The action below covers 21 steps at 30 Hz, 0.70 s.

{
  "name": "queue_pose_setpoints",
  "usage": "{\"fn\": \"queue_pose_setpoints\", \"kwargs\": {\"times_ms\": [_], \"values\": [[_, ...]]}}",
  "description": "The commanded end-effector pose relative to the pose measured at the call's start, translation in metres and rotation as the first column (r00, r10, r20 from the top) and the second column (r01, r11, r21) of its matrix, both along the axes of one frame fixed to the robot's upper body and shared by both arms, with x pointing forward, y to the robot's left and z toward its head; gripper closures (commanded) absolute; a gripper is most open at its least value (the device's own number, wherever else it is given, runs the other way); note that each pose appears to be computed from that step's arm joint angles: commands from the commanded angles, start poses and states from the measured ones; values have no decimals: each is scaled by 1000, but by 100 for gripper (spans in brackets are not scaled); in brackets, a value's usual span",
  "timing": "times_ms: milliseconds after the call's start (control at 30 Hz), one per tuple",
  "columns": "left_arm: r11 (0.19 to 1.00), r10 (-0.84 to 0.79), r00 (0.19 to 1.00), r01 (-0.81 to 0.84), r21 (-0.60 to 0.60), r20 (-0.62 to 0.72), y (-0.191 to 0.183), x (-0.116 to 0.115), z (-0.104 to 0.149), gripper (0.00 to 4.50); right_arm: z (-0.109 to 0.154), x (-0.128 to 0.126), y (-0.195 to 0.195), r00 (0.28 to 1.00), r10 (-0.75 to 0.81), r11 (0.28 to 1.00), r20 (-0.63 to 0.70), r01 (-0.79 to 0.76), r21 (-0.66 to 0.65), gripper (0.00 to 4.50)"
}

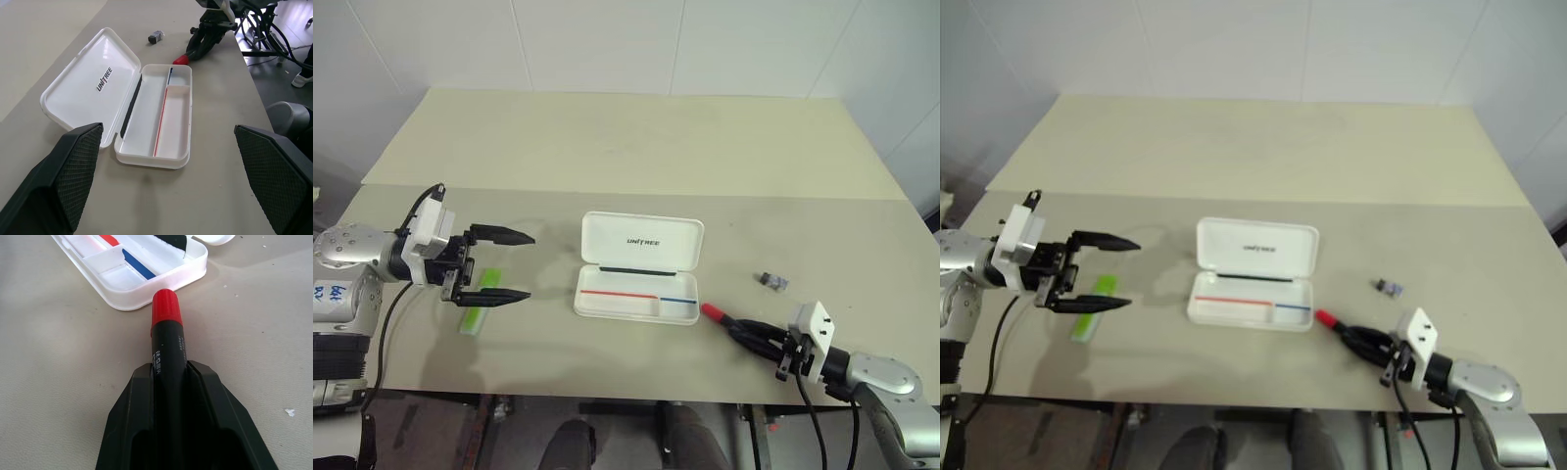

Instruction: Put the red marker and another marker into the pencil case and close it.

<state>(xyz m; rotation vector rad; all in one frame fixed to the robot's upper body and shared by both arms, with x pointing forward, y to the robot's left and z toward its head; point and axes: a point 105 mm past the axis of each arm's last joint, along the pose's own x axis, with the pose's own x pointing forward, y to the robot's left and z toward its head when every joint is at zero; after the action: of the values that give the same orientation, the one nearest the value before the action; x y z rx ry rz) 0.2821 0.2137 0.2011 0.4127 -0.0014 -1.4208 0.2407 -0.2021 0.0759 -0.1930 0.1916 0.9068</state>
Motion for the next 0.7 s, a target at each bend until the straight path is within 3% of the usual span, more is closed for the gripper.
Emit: {"fn": "queue_pose_setpoints", "kwargs": {"times_ms": [33,233,333,433,567,700], "values": [[997,-70,997,69,16,20,0,-5,4,0,18,-1,-12,998,15,999,55,-13,-34,388],[1000,-22,999,22,-2,29,6,-1,-1,0,71,7,-42,984,59,990,168,-36,-135,388],[1000,-9,999,10,-16,49,6,1,2,0,95,18,-33,968,127,983,215,-94,-156,388],[1000,10,998,-9,-25,55,6,2,0,0,119,33,1,932,232,969,277,-196,-150,388],[999,29,998,-28,-31,53,7,3,-2,0,125,38,33,899,337,941,280,-315,-124,388],[996,85,994,-86,8,63,12,5,-10,0,109,45,74,840,482,876,247,-465,-128,388]]}}
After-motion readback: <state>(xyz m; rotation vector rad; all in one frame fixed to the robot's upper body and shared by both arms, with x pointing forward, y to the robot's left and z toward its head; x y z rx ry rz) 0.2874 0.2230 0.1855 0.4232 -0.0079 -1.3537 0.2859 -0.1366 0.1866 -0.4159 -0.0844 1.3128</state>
